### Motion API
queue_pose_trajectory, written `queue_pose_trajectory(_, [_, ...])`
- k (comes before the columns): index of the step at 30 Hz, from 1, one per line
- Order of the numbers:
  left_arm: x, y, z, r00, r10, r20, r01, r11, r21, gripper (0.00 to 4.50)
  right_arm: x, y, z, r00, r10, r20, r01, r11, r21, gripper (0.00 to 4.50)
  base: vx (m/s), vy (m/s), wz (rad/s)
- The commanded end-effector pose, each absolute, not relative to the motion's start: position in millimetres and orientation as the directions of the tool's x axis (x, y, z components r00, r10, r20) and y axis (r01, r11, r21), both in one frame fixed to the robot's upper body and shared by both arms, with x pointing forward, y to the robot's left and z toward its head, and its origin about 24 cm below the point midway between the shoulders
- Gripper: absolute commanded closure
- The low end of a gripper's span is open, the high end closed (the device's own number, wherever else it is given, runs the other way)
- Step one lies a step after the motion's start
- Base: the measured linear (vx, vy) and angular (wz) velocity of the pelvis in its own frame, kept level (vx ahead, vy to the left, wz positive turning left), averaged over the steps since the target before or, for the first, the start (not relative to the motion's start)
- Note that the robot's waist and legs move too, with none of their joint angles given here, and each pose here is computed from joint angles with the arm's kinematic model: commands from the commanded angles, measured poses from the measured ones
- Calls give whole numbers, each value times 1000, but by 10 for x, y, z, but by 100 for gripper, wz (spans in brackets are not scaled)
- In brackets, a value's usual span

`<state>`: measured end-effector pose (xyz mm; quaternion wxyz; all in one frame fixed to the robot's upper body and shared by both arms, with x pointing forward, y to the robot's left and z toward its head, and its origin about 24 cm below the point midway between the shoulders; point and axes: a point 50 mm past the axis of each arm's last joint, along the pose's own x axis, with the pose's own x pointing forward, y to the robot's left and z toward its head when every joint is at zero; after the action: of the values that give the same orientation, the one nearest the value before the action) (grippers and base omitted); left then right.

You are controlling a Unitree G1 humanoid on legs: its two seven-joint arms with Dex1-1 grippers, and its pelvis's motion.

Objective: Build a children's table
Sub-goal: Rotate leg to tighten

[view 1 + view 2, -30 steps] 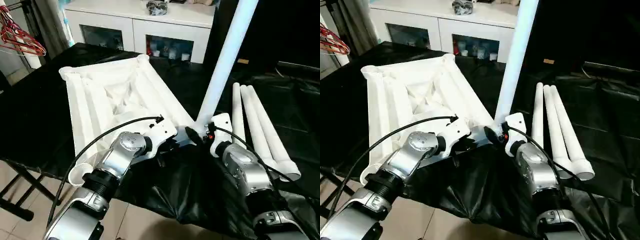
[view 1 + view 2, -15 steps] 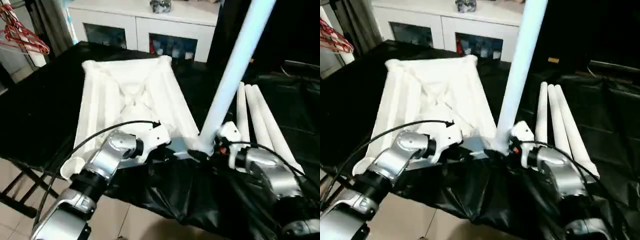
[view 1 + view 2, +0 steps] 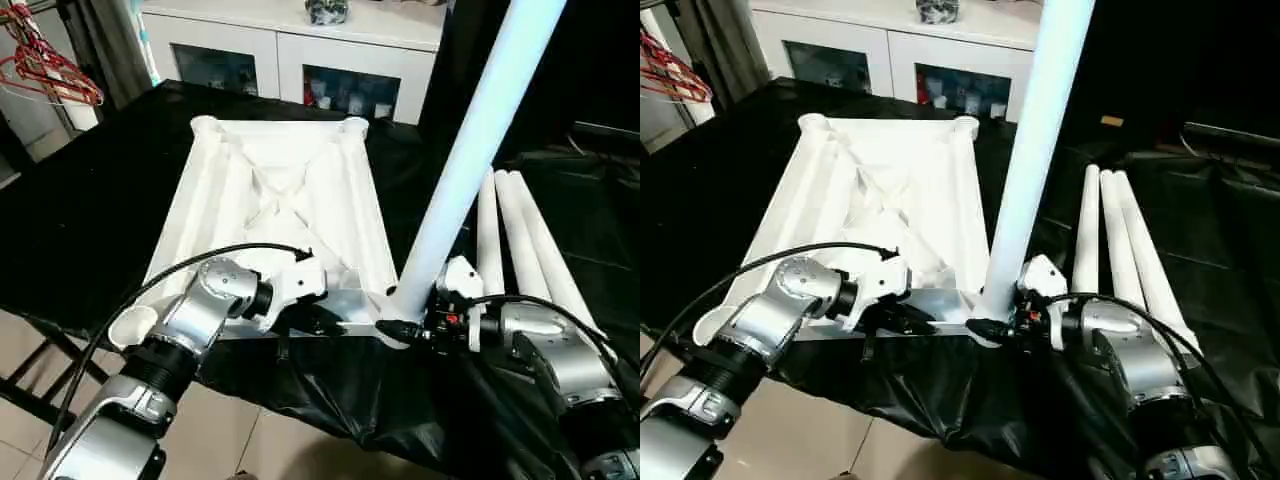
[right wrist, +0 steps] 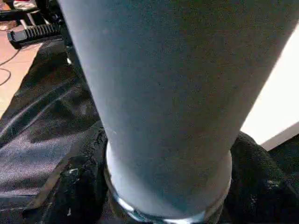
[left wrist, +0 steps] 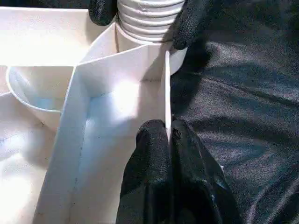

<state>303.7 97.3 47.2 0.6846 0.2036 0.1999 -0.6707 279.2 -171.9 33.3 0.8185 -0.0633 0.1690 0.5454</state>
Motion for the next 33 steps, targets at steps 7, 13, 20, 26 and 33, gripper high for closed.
queue_pose_trajectory(7, [3131,711,492,200,-857,-475,980,179,90,450,2855,-1476,22,563,753,-341,-760,634,143,171,0,0,0])
queue_pose_trajectory(13, [3204,488,515,363,-819,-444,931,339,134,450,2984,-1316,-119,726,583,-365,-576,805,143,173,0,0,0])
queue_pose_trajectory(20, [3150,250,501,376,-825,-422,926,352,137,450,3122,-1115,-113,809,471,-351,-463,879,113,138,0,0,0])
queue_pose_trajectory(26, [3097,278,503,307,-855,-419,952,270,146,450,3139,-1141,-20,797,529,-291,-528,845,91,67,0,0,0])
queue_pose_trajectory(33, [3035,406,495,193,-884,-425,980,153,128,450,3022,-1283,15,666,684,-298,-702,710,58,60,0,0,0])
